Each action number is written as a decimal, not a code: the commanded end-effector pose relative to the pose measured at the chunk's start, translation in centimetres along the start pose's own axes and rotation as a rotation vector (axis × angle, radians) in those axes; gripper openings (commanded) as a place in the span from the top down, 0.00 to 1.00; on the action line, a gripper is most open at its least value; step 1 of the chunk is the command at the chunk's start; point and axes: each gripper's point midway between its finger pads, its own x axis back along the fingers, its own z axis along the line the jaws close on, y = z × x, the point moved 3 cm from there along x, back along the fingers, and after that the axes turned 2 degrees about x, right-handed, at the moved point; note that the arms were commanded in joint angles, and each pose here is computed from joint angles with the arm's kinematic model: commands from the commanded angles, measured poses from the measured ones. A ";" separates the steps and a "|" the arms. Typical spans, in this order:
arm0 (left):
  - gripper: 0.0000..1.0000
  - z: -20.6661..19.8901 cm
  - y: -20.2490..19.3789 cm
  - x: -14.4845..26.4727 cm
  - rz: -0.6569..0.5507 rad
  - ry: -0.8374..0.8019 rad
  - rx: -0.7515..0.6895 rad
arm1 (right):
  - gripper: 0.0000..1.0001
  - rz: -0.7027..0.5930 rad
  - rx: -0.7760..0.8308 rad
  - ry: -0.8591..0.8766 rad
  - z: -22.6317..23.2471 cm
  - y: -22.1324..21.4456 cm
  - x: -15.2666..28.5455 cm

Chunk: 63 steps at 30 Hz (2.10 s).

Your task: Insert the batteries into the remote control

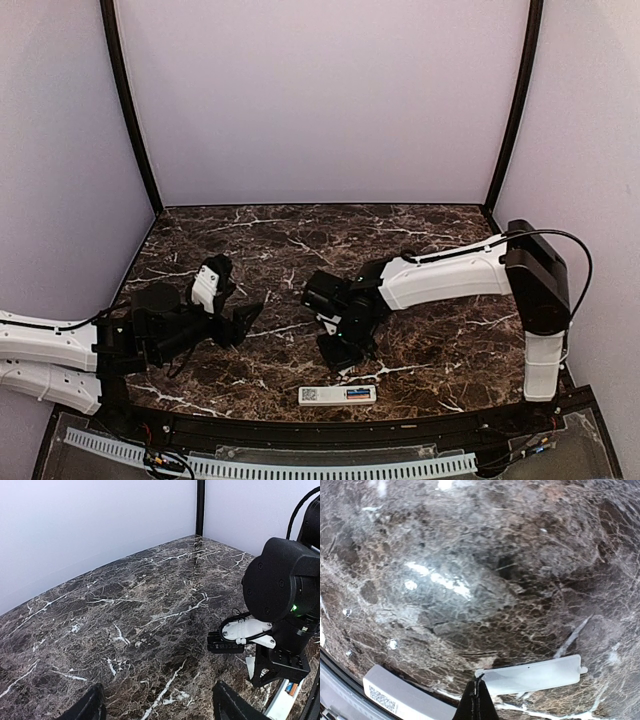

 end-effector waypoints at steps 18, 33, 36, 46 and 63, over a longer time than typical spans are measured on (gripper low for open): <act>0.31 -1.7 -2.5 -0.6 0.013 -0.086 -0.139 | 0.55 -0.185 0.656 0.048 2.0 1.9 7.5; 0.29 0.4 -2.4 0.8 -0.014 0.009 -0.146 | 0.41 -0.057 1.652 0.084 0.4 1.1 3.2; 0.28 0.2 -2.5 0.6 -0.014 0.001 -0.164 | 0.41 -0.015 1.682 0.084 -0.1 0.9 2.1; 0.27 -0.6 -2.8 0.0 -0.014 -0.036 -0.188 | 0.43 0.072 1.727 0.115 -0.3 -1.3 0.1; 0.27 -0.5 -2.8 0.0 -0.015 -0.031 -0.181 | 0.69 0.079 1.706 0.017 -1.1 -0.6 -1.5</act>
